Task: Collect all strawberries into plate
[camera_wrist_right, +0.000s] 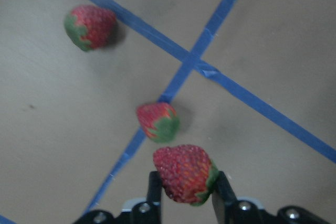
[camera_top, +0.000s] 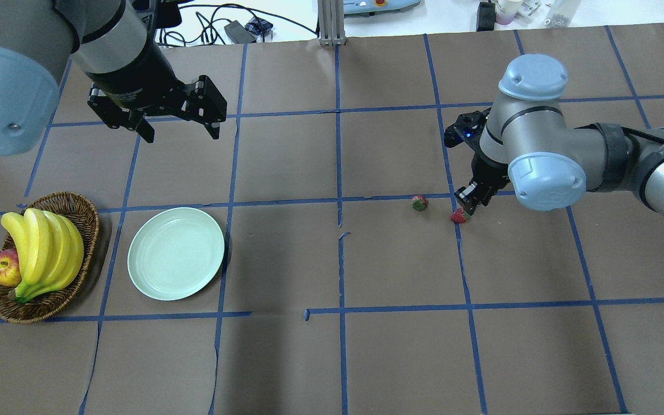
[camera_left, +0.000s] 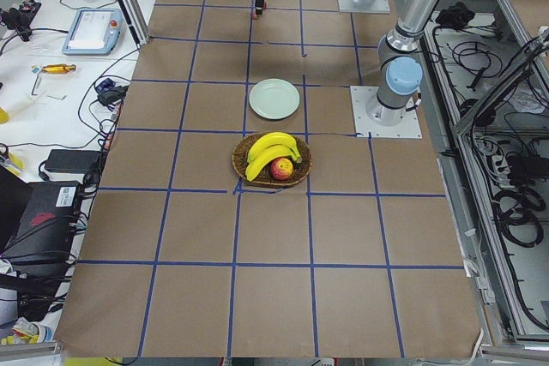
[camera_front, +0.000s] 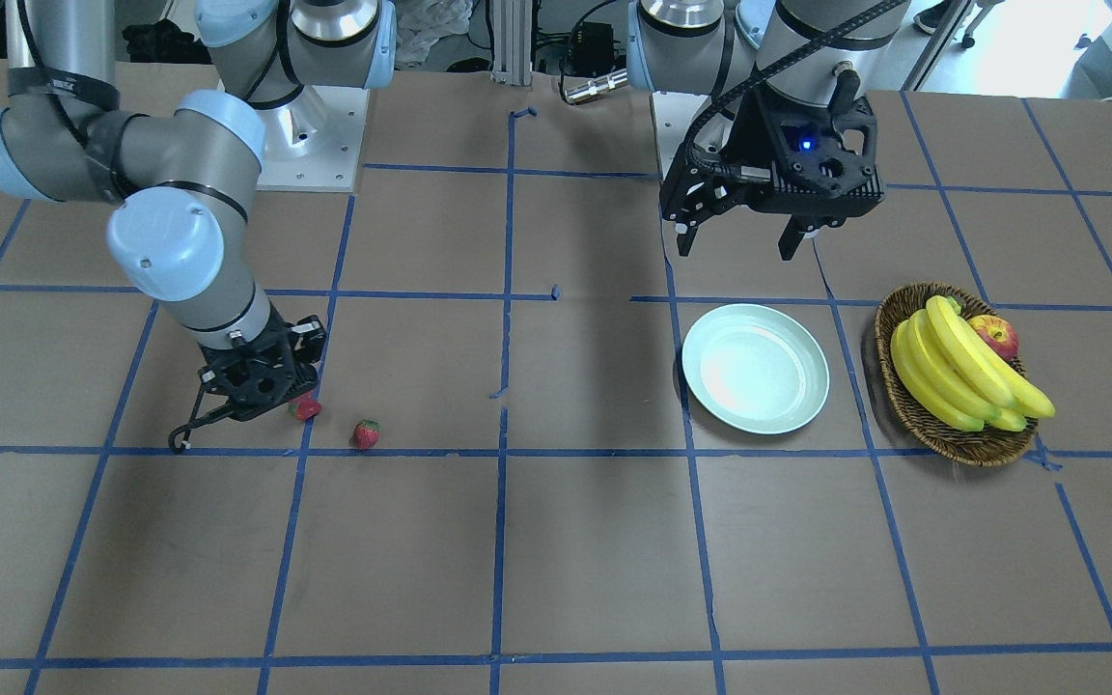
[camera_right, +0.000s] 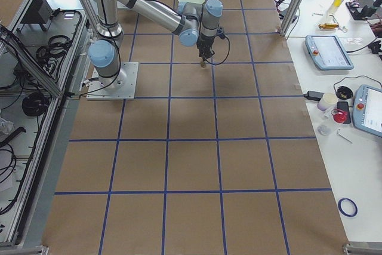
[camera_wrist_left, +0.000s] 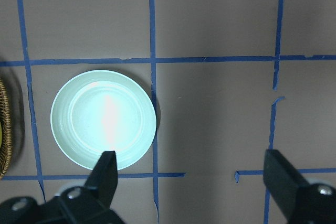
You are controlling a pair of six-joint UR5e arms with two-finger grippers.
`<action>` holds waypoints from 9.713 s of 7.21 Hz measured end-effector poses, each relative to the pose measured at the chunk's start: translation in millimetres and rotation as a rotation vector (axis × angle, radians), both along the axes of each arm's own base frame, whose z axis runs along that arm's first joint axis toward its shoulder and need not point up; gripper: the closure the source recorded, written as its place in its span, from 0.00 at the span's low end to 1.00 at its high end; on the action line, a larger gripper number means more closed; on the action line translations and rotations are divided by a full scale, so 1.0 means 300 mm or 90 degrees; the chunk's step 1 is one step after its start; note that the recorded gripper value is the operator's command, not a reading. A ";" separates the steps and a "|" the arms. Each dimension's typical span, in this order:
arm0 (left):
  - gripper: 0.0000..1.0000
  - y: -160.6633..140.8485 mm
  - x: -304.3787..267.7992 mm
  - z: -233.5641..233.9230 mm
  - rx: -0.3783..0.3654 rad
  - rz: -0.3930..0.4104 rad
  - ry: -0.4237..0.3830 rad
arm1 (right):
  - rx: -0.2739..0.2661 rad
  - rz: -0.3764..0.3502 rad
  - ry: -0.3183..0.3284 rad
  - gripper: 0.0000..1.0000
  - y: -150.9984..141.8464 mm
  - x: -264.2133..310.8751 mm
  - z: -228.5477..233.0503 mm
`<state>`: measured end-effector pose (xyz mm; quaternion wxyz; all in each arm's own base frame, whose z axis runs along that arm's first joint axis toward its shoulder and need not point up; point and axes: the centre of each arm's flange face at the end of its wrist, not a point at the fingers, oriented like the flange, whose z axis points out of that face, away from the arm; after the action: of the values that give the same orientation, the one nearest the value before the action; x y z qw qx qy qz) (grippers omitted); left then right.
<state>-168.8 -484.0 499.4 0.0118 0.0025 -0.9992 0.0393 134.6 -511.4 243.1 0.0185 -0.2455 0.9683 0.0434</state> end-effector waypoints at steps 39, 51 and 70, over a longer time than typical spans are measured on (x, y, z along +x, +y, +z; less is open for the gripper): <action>0.00 0.013 -0.001 -0.011 0.004 -0.001 -0.002 | -0.042 -0.203 0.030 0.00 0.122 0.655 -0.107; 0.00 0.008 -0.001 -0.018 0.007 -0.001 -0.001 | -0.058 -0.287 0.079 1.00 -0.104 0.303 -0.193; 0.00 0.009 -0.002 -0.021 0.008 -0.001 0.000 | -0.053 -0.258 0.011 0.00 0.036 0.111 0.748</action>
<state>-169.5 -481.4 493.1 0.0119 0.0017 -0.9994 0.0329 168.1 -500.6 467.4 0.0085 -0.0460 0.9989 0.0012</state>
